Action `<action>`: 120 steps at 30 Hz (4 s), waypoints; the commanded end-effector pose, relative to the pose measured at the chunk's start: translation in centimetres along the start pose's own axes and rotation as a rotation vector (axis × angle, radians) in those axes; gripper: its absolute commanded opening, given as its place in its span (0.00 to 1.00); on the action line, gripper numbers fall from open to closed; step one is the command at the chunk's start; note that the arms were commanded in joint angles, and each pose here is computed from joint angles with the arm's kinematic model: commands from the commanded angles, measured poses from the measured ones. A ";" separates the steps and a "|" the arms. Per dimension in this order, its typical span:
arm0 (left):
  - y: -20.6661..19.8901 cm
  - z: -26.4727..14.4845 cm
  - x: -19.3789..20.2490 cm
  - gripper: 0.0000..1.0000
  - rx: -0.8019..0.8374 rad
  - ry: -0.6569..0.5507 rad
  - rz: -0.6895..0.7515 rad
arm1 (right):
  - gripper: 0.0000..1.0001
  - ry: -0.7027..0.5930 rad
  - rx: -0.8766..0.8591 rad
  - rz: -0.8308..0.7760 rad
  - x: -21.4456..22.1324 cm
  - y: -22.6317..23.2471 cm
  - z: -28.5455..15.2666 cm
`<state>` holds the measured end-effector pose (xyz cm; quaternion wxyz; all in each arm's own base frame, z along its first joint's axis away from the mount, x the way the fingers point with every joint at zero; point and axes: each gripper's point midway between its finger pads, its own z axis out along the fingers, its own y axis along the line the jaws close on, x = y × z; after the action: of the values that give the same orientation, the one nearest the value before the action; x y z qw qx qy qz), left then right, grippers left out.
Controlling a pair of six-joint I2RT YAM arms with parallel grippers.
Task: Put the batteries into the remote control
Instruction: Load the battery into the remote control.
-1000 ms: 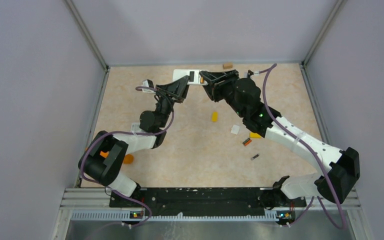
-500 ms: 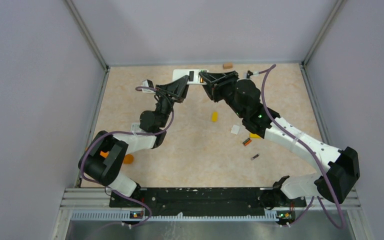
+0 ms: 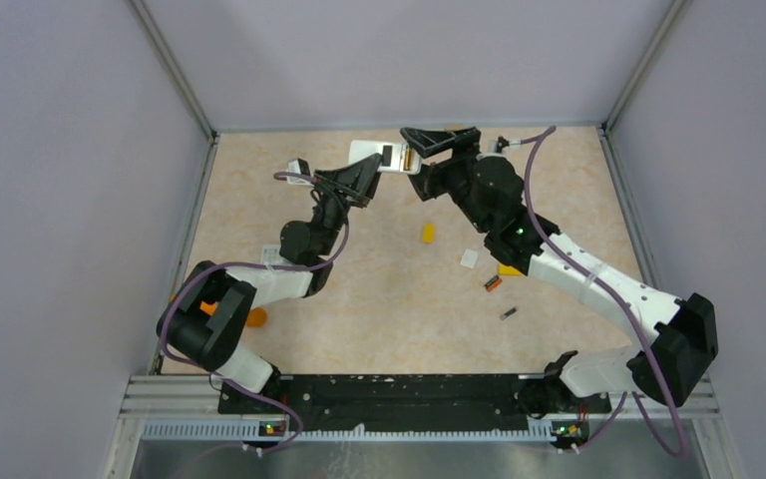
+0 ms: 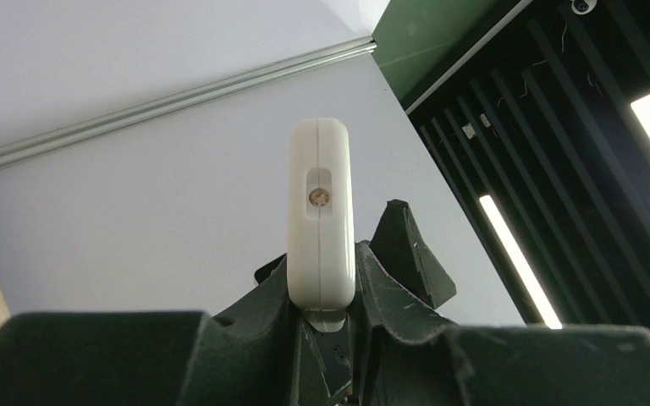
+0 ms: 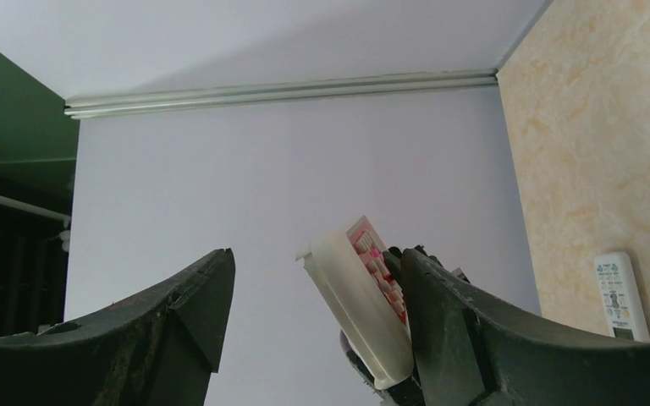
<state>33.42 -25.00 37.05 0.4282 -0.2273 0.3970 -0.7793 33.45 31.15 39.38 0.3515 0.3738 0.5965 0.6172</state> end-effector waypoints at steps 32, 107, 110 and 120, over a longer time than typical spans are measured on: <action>-2.6 1.2 1.3 0.00 0.028 0.071 0.010 | 0.11 0.192 -0.066 -0.029 1.4 1.4 -1.5; -3.5 -3.9 7.6 0.00 -0.071 0.688 0.143 | 0.52 0.428 -0.321 -0.919 -0.1 -4.1 -9.3; -2.7 -4.9 8.3 0.00 -0.091 0.780 0.186 | 0.79 0.397 -0.348 -0.958 -0.4 -2.8 -10.2; -2.6 -7.7 10.2 0.00 -0.019 1.053 0.260 | 0.84 0.712 -0.416 -0.995 3.1 -3.9 -13.6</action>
<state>23.15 -29.59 33.75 0.2569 0.1464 0.6168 -0.7294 22.13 27.03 35.43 0.4759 -0.1779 0.6564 0.5577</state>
